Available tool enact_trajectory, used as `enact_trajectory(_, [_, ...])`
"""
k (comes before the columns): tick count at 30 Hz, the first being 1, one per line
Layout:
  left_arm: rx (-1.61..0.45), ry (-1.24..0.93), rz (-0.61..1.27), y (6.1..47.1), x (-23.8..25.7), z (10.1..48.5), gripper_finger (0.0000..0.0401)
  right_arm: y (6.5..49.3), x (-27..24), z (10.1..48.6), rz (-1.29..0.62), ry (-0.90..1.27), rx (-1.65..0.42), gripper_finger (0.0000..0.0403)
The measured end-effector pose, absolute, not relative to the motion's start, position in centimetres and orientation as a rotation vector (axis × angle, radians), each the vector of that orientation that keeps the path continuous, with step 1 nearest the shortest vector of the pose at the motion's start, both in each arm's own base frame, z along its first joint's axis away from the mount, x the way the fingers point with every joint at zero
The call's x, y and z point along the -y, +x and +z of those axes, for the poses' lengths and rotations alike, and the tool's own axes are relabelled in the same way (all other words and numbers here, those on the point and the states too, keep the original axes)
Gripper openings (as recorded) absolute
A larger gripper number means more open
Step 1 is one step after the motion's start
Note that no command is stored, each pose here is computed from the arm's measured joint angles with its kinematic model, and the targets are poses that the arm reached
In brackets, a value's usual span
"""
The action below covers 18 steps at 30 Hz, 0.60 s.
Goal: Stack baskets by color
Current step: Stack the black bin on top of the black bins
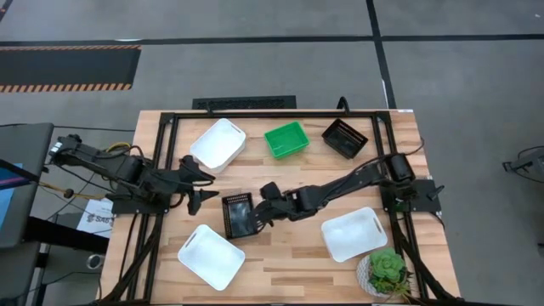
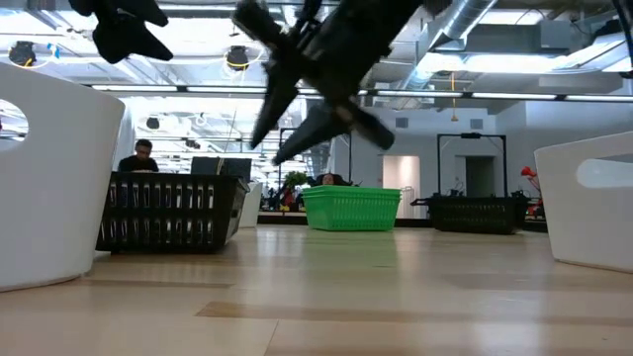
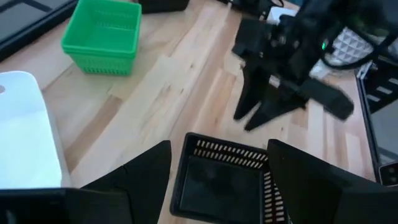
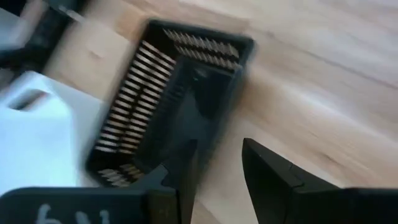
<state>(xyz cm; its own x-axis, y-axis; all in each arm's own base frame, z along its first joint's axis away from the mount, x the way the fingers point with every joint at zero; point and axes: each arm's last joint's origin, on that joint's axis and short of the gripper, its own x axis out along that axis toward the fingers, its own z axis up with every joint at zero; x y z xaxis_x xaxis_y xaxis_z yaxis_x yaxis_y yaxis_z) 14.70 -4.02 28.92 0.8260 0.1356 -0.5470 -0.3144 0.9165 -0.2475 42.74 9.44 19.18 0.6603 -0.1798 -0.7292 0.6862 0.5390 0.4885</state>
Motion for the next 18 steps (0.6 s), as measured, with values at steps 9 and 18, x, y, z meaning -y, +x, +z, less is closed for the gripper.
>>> enact_trajectory(9, [-0.555,-0.338,0.256,14.6,4.0,28.9,0.0254,44.5,-9.8,16.9,-0.52,0.883,-0.673,0.0147])
enact_trajectory(18, [-0.553,-0.331,0.258,14.6,4.0,28.9,0.0254,44.5,-9.4,16.9,-0.53,0.862,-0.703,0.0147])
